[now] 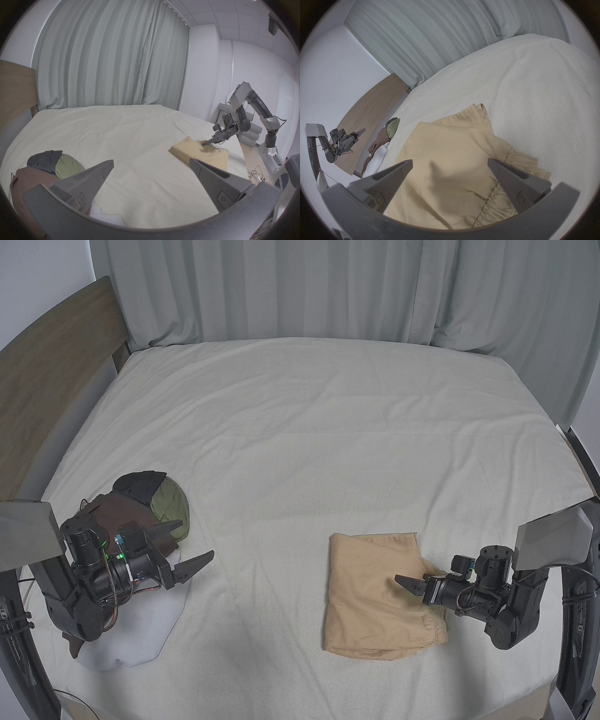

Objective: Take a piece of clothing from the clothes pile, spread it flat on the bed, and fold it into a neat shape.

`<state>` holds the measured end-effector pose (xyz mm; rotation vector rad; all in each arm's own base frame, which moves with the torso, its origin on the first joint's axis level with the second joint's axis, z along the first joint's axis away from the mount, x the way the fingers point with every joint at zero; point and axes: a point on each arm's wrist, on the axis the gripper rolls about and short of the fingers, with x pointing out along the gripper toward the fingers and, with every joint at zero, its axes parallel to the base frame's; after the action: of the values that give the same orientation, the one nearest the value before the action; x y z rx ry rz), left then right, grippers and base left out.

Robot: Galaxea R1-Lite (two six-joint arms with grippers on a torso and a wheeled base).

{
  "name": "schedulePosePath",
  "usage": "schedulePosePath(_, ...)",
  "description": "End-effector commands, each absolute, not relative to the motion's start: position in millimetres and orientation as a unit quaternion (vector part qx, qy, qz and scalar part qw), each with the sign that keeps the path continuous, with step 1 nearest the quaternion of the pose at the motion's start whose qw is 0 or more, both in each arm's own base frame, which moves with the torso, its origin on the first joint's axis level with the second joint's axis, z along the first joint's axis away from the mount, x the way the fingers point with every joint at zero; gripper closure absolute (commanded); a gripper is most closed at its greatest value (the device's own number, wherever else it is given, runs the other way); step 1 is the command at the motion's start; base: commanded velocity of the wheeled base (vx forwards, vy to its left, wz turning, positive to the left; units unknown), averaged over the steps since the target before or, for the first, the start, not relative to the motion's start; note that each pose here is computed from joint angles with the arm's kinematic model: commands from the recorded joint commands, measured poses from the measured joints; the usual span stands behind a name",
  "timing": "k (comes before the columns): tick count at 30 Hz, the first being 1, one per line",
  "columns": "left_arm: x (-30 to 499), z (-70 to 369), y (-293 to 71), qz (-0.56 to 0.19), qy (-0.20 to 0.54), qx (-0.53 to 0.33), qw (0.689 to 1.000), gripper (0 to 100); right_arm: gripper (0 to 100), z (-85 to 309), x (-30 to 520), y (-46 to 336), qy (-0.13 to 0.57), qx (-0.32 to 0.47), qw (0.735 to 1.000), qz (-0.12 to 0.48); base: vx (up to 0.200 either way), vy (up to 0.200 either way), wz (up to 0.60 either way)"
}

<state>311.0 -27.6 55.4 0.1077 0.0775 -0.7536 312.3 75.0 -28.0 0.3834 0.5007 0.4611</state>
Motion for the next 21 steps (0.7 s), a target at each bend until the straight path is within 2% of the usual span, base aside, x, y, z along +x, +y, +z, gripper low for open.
schedulePosePath(1, 311, 55, -28, -0.368, 0.038, 0.052, 0.927, 0, 0, -32, 312, 75, 0.25, 0.187, 0.923, 0.224, 0.0, 0.0, 0.0)
schedulePosePath(6, 311, 56, -28, -0.368, 0.037, 0.053, 0.928, 0, 0, -27, 306, 75, 0.253, 0.188, 0.921, 0.228, 0.0, 0.0, 0.0)
schedulePosePath(13, 310, 56, -32, -0.374, 0.037, 0.053, 0.925, 0, 0, 34, 261, 76, 0.22, 0.178, 0.91, 0.304, 0.0, 0.0, 0.0)
schedulePosePath(21, 307, 53, -34, -0.379, 0.039, 0.066, 0.922, 0, 0, 26, 238, 61, 0.253, 0.152, 0.905, 0.308, 0.0, 0.0, 0.0)
